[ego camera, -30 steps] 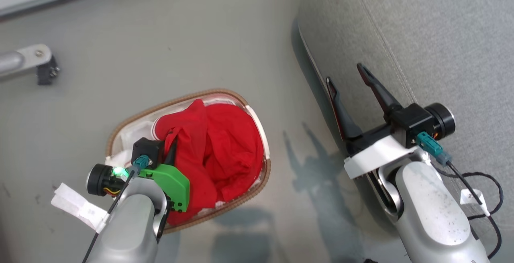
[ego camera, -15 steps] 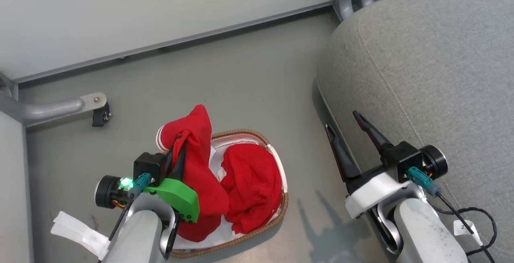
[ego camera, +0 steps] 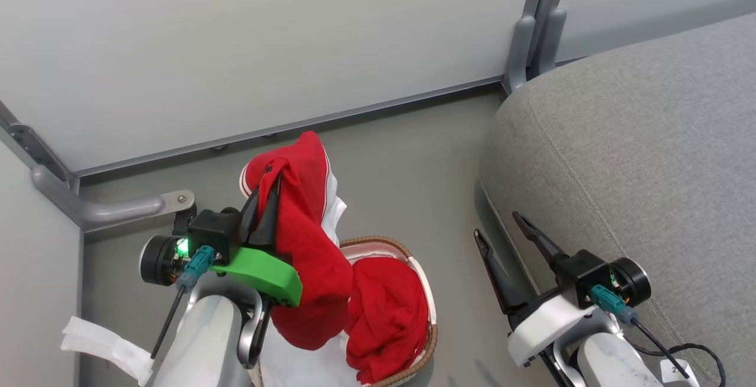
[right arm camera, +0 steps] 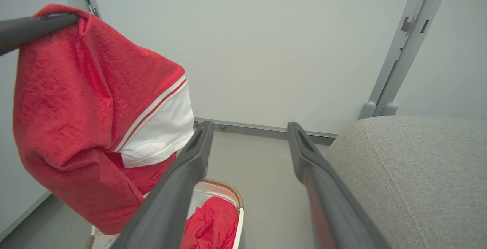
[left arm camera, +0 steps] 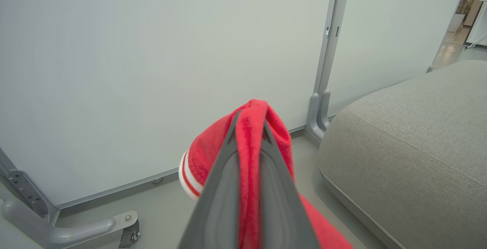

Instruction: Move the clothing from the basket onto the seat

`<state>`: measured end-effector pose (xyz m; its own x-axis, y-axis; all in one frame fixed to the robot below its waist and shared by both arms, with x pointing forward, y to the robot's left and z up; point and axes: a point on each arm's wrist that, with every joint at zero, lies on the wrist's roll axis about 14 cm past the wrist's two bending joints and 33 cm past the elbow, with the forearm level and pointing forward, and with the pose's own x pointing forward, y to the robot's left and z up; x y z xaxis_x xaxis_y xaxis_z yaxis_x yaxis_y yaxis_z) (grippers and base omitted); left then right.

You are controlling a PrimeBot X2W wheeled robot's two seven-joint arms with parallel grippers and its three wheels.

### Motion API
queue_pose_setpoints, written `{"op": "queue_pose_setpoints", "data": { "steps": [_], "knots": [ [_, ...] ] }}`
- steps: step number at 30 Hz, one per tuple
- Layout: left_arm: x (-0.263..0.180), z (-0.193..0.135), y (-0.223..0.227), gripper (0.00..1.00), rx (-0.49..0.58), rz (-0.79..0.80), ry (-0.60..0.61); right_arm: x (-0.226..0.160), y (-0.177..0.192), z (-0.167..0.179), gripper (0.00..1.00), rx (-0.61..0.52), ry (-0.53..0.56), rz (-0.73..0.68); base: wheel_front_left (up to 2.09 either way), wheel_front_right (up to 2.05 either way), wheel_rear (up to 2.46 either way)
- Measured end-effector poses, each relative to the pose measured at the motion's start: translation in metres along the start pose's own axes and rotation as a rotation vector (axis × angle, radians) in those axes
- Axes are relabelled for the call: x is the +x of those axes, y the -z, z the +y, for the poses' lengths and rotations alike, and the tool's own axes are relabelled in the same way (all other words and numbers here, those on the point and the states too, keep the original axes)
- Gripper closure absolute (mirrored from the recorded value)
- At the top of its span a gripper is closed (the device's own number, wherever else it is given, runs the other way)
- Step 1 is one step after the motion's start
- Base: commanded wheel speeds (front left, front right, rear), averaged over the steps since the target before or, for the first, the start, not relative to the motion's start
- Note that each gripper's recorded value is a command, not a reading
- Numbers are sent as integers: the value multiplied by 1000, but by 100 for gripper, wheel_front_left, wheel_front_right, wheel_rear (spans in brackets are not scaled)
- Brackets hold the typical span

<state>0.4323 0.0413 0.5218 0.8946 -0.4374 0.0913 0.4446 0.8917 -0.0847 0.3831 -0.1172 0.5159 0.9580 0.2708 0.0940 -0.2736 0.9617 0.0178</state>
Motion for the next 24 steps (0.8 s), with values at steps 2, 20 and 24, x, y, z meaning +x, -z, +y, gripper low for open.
{"op": "queue_pose_setpoints", "data": {
  "steps": [2,20,24],
  "knots": [
    [0,-1,-11,100,1,-32,2,-2,-1,3,0,1,-7,-4,0,0,0],
    [10,-11,-65,100,5,-178,29,-10,10,28,0,19,-72,32,0,0,0],
    [11,-13,-67,100,3,-184,37,-7,14,58,0,26,-173,43,0,0,0]
  ]
}}
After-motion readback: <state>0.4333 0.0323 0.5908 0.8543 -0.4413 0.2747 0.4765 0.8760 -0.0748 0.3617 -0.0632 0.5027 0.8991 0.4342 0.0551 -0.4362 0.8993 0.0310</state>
